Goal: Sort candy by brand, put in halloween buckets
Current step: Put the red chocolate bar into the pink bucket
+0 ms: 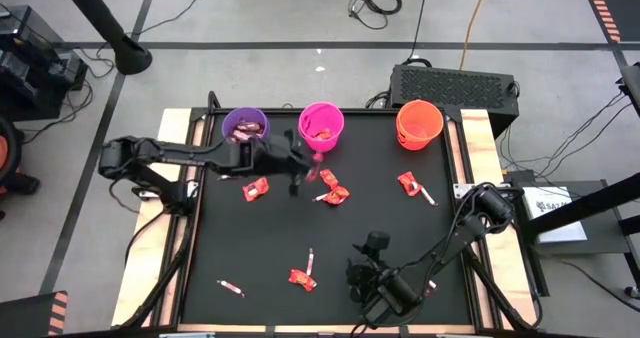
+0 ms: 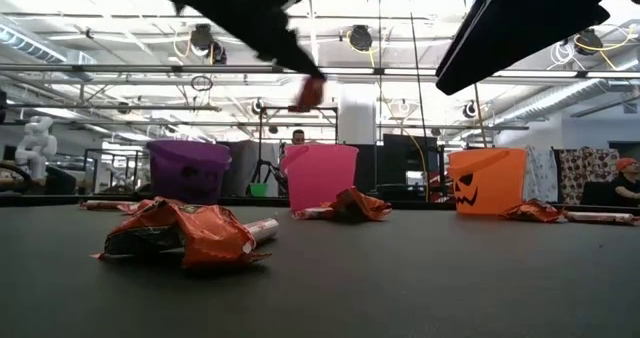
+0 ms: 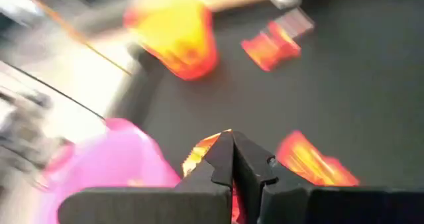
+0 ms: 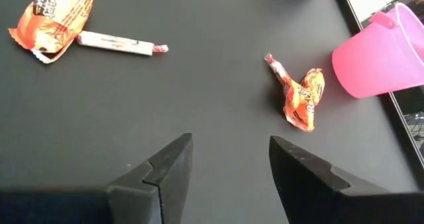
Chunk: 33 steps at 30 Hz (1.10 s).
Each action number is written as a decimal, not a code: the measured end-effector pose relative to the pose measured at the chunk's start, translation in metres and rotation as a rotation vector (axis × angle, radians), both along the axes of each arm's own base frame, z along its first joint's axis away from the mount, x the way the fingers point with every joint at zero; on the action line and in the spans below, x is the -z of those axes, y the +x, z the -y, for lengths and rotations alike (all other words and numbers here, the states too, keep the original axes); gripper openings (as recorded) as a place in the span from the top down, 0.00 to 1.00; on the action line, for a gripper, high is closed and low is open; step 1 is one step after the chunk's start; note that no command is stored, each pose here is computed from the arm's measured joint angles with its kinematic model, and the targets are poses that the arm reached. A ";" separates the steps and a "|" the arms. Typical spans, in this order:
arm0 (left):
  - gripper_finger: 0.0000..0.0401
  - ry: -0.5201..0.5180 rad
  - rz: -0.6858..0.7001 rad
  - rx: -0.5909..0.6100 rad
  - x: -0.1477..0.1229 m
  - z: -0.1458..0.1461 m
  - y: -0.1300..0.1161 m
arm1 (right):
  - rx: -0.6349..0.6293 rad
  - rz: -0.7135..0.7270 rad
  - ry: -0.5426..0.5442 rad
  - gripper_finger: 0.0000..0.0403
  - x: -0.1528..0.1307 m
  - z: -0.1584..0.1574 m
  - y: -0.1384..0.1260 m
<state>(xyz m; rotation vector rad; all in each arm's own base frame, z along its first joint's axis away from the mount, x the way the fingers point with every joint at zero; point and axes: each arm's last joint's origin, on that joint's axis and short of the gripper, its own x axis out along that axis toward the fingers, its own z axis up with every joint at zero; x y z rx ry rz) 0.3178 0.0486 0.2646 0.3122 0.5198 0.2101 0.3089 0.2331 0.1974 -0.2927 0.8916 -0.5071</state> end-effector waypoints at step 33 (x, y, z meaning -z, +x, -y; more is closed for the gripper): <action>0.56 -0.119 0.125 -0.210 0.019 -0.055 0.012 | 0.018 0.059 -0.012 0.52 -0.001 0.003 0.006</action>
